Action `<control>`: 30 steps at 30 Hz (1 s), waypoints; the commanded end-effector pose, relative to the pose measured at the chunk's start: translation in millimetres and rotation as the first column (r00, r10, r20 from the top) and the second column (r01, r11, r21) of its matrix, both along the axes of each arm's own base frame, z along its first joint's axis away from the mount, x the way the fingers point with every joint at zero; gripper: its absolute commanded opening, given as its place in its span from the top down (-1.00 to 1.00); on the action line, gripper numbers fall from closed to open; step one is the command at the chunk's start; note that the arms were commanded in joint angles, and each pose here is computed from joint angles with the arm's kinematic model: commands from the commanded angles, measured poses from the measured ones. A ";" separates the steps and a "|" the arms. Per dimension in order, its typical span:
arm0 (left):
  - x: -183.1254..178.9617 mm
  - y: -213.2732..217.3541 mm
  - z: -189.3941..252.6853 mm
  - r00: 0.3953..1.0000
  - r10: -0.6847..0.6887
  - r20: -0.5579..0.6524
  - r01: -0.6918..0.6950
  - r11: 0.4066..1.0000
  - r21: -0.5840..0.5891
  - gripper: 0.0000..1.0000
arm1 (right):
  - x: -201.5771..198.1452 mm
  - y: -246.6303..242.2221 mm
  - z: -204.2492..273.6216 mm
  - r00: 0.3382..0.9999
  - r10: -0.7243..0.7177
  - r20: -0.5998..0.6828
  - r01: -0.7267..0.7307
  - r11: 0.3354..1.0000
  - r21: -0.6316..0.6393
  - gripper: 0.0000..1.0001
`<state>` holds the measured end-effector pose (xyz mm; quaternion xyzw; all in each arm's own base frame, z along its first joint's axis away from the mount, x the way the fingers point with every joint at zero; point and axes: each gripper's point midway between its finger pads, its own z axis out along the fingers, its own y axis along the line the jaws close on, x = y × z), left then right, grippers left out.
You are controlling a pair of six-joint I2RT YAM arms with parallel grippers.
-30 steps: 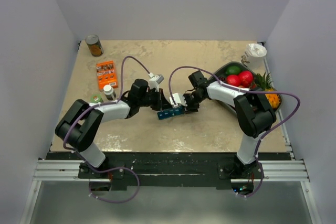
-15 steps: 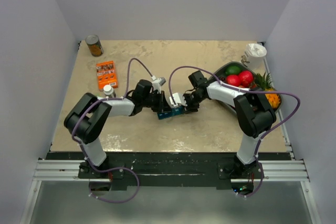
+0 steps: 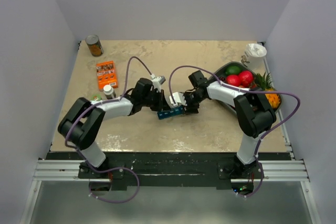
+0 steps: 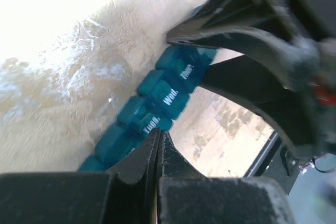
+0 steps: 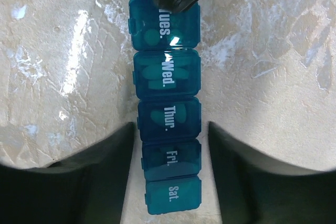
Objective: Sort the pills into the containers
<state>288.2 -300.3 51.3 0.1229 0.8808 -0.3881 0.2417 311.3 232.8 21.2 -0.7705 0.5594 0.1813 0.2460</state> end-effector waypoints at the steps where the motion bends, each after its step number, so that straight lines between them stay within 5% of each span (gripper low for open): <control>1: 18.7 12.9 70.3 0.976 0.071 0.205 -0.064 0.997 -0.041 0.94 | 5.7 7.4 17.4 1.000 -0.031 0.005 0.030 0.999 0.043 -0.34; 6: 30.0 45.3 115.9 0.917 0.170 0.362 -0.165 0.985 -0.045 0.18 | 17.1 11.9 51.3 0.994 -0.109 0.004 0.108 0.988 0.106 -0.72; 13: 23.0 112.8 191.2 0.760 0.283 0.585 -0.301 0.951 -0.069 -0.77 | 29.3 -2.1 122.1 0.963 -0.269 0.037 0.258 0.949 0.179 -0.98; 16: 10.0 138.0 211.6 0.716 0.298 0.631 -0.332 0.941 -0.069 -0.99 | 31.9 -14.0 166.3 0.911 -0.411 0.017 0.392 0.880 0.267 -0.98; 22: -15.0 168.6 234.2 0.670 0.274 0.690 -0.386 0.922 0.008 -0.99 | 38.8 -52.6 278.8 0.693 -0.697 -0.184 0.671 0.531 0.517 -0.98; 26: -28.4 175.9 239.5 0.668 0.282 0.689 -0.396 0.918 0.009 -0.98 | 36.6 -82.4 335.9 0.476 -0.811 -0.340 0.748 0.171 0.641 -0.98; 30: -41.7 178.0 246.4 0.660 0.286 0.694 -0.384 0.923 -0.015 -0.98 | 29.0 -102.0 367.4 0.369 -0.841 -0.397 0.747 0.014 0.664 -0.98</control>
